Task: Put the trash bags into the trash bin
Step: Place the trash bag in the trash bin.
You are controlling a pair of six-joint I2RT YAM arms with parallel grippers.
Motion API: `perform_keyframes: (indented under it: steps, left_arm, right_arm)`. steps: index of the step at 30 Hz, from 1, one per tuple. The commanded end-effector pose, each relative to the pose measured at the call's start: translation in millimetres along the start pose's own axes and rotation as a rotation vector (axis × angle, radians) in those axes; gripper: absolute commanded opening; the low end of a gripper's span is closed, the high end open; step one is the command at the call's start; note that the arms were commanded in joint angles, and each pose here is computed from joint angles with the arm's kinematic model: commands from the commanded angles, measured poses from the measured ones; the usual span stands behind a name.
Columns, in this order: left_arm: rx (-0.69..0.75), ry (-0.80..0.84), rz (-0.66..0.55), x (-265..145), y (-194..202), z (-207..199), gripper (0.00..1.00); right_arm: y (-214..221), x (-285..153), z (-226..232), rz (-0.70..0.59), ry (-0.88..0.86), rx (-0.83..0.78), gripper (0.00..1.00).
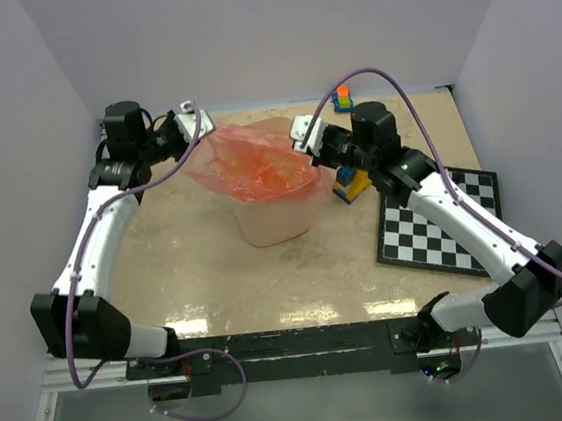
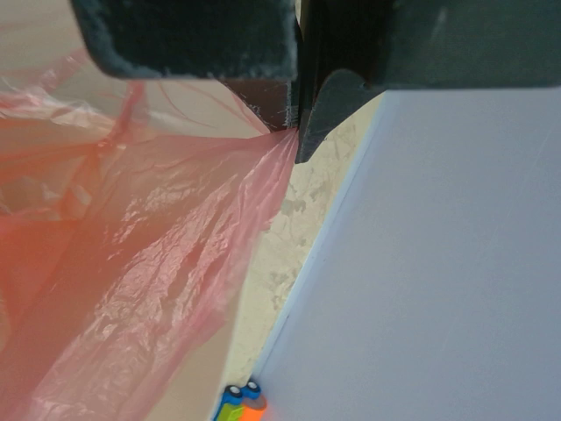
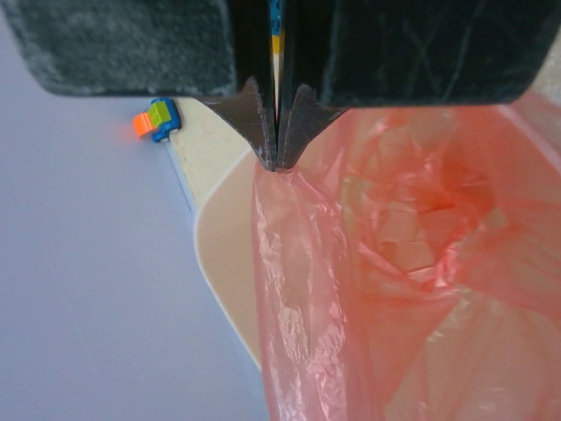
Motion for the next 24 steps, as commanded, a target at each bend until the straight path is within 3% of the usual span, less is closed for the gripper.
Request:
perform_keyframes:
  steps: [1,9,14,19,24]
  left_arm:
    - [-0.038,-0.145,-0.037,29,-16,57,0.0]
    - [-0.146,-0.15,-0.033,98,-6,91,0.0]
    - [-0.216,-0.145,0.011,122,9,98,0.0]
    - [-0.254,-0.076,0.142,128,45,80,0.0]
    - [-0.305,0.031,0.249,104,70,49,0.0]
  right_arm:
    - [4,-1,-66,0.0,0.229,0.1,0.0]
    - [42,34,-101,0.042,0.297,0.213,0.0]
    - [67,55,-93,0.094,0.252,0.249,0.0]
    - [89,65,-71,0.136,0.195,0.29,0.0]
    - [109,63,-44,0.202,0.125,0.306,0.0]
Point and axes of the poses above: each gripper's point midway between its finger pads, its own x axis out along the fingers, its own z axis along the line the jaws close on, y = z × x, the point moved 2 cm from there along -x, back along the fingers, and after that the axes turned 7 degrees about -x, right-handed, at the moved point
